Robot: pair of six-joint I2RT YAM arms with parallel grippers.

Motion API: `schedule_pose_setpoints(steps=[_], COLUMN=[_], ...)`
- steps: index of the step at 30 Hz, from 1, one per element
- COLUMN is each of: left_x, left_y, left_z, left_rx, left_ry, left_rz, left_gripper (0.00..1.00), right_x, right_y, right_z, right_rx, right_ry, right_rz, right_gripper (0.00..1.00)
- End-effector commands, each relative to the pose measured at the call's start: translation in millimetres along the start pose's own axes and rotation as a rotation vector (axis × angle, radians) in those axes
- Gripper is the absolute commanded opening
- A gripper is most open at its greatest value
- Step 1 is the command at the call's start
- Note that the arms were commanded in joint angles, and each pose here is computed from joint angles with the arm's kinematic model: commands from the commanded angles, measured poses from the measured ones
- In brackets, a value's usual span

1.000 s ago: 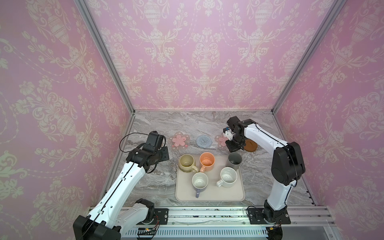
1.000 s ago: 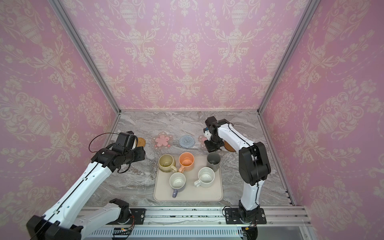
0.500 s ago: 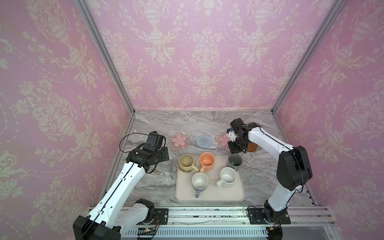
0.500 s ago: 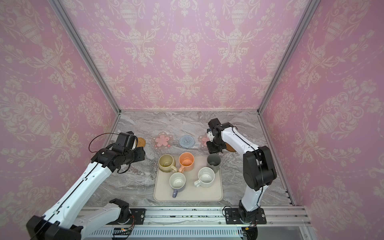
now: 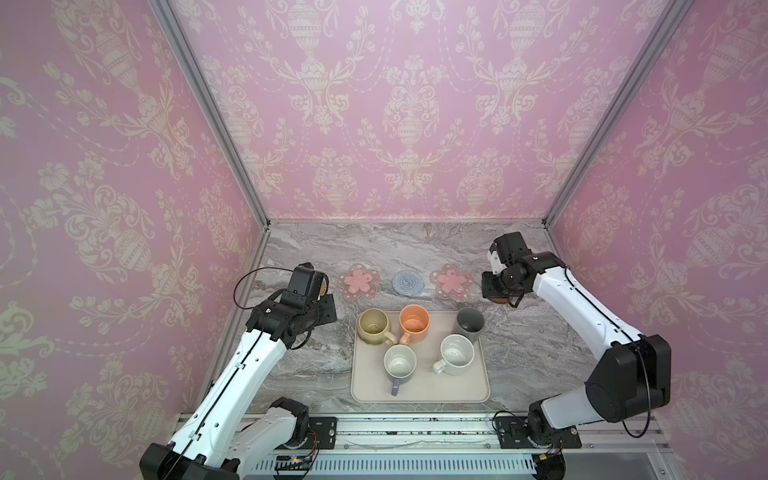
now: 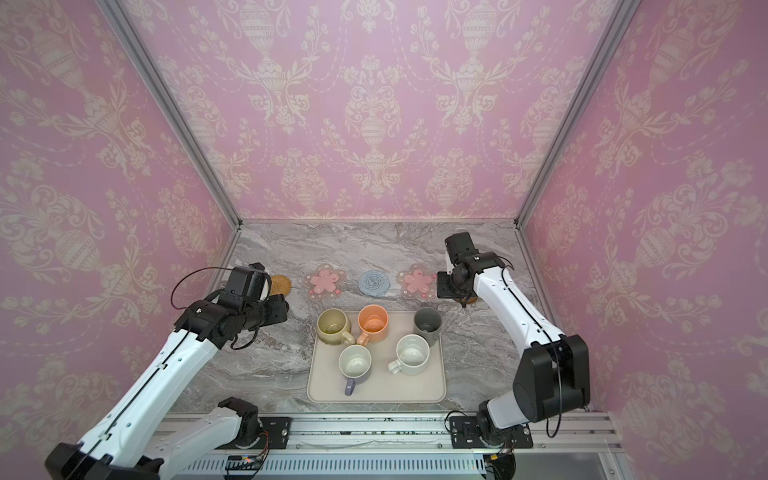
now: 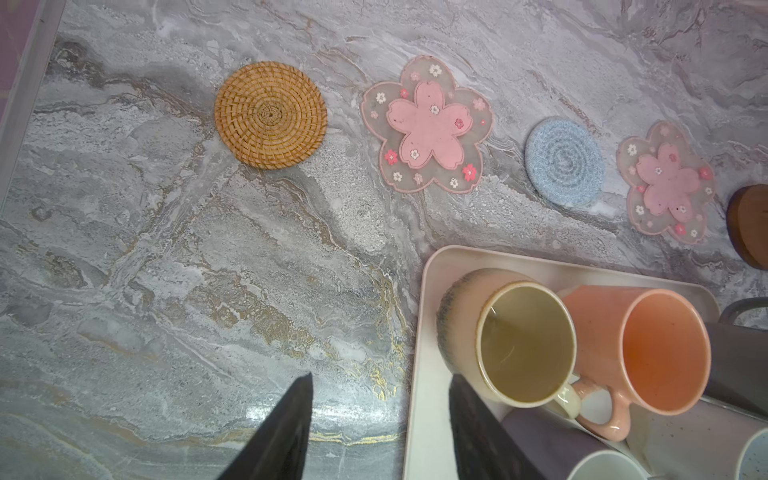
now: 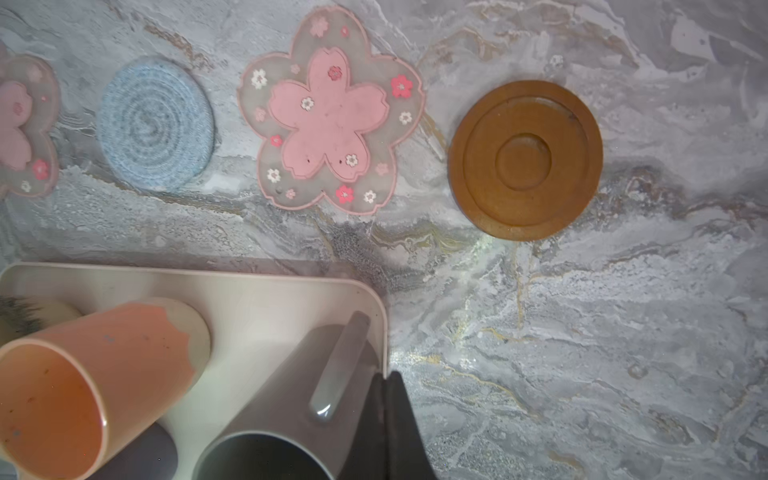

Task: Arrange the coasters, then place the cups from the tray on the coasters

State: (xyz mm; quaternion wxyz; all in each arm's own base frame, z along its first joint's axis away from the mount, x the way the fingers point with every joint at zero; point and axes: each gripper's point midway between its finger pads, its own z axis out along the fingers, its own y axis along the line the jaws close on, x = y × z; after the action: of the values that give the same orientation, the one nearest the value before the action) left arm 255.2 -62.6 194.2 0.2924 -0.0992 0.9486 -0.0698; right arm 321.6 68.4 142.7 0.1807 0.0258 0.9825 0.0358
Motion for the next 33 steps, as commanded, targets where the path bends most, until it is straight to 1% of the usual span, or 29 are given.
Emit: schedule_pose_setpoints(steps=[1, 4, 9, 17, 25, 33], left_x=[3, 1, -1, 3, 6, 8], left_y=[-4, -9, -14, -12, -6, -8], left_z=[-5, -4, -1, -3, -8, -9], left_rx=[0.02, 0.036, 0.055, 0.055, 0.039, 0.055], left_ry=[0.025, 0.029, 0.032, 0.037, 0.034, 0.033], left_rz=[0.03, 0.037, 0.036, 0.031, 0.033, 0.017], left_gripper=[0.55, 0.55, 0.55, 0.55, 0.56, 0.56], right_x=[32, 53, 74, 72, 78, 88], right_y=[-22, -29, -18, 28, 47, 71], right_z=[3, 6, 15, 32, 41, 38], right_rx=[0.1, 0.112, 0.059, -0.104, -0.168, -0.211], right_ry=[0.035, 0.058, 0.076, 0.081, 0.096, 0.12], right_rz=[0.068, 0.104, 0.128, 0.143, 0.147, 0.111], right_gripper=[0.02, 0.01, 0.01, 0.0, 0.0, 0.0])
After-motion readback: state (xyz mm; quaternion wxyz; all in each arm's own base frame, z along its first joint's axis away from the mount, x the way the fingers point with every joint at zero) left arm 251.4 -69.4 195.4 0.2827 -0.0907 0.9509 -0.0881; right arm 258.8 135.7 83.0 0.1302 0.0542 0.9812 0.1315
